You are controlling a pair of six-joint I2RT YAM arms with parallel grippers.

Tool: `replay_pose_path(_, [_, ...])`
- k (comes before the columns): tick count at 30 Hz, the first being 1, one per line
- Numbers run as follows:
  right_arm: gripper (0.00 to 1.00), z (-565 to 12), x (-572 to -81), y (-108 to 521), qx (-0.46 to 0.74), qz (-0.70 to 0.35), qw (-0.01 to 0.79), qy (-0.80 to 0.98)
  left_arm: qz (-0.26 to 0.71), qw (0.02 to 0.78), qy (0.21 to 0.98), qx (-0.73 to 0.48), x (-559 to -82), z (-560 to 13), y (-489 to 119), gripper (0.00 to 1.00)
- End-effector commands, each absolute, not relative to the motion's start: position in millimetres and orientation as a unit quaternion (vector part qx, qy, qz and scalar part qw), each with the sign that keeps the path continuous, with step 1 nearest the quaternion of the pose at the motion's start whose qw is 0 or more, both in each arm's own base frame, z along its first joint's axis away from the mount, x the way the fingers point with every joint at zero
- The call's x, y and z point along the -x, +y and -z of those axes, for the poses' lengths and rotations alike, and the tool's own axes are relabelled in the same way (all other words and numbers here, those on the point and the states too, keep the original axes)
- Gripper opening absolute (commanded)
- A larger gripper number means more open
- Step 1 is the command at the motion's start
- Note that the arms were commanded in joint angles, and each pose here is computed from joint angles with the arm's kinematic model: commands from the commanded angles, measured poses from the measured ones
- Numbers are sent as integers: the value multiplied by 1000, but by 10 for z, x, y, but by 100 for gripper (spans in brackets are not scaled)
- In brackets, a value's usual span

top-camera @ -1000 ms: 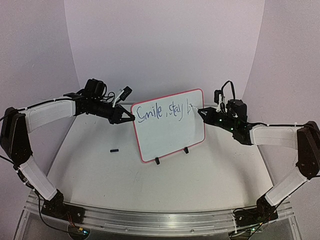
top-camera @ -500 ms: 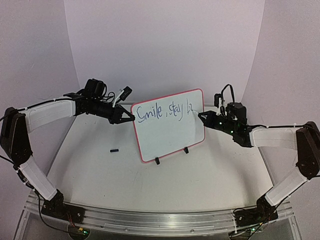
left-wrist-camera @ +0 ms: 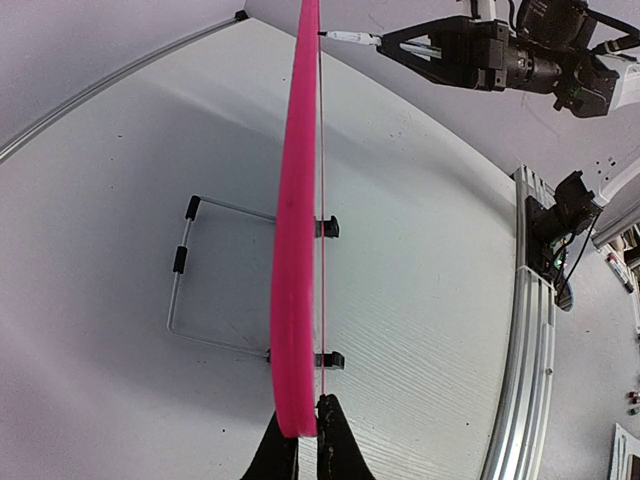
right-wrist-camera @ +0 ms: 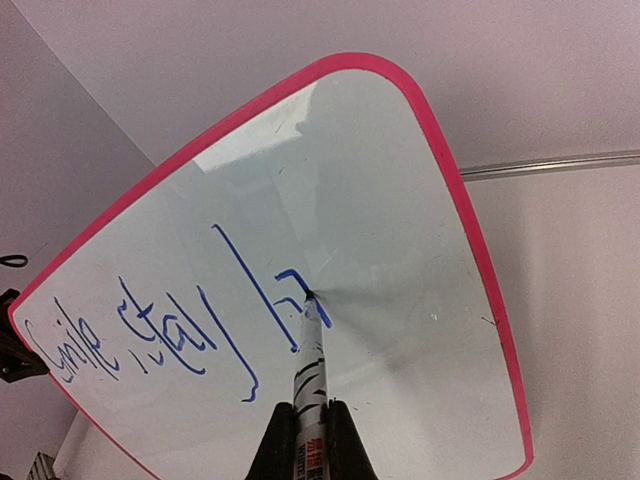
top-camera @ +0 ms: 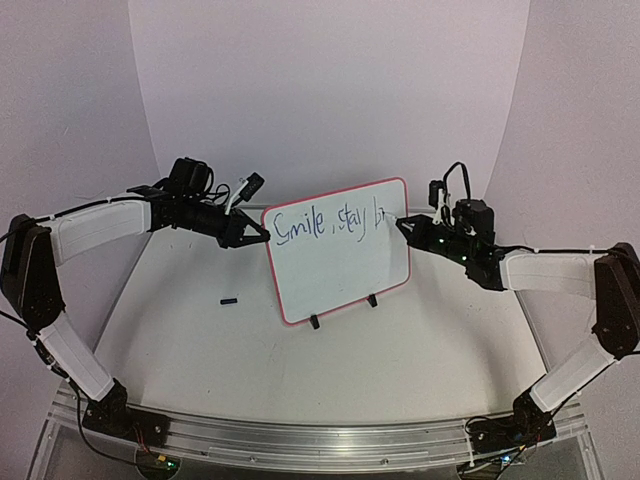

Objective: Write a sentence on the whiteboard

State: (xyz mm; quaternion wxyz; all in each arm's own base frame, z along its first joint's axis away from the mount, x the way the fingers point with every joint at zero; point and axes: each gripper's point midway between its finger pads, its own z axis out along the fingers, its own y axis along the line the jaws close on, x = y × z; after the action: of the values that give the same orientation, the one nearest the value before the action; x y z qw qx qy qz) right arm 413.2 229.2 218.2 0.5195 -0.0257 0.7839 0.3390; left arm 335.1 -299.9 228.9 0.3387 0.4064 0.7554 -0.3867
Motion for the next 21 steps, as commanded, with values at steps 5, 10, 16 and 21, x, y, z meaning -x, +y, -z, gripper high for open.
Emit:
replay_pose_path(5, [0, -2560, -4205, 2262, 24, -340, 563, 752, 368, 272, 788, -412, -3194, -1869, -2991, 0])
replay_pose_path(10, [0, -2550, -4227, 2210, 11, -331, 568, 753, 369, 271, 788, -413, -3188, -1869, -2997, 0])
replay_pose_path(16, [0, -2556, -4203, 2203, 10, -332, 568, 753, 369, 271, 788, -413, -3185, -1867, -2997, 0])
replay_pose_path(21, [0, -2644, -4126, 2182, 13, -340, 575, 744, 369, 271, 788, -413, -3187, -1870, -2997, 0])
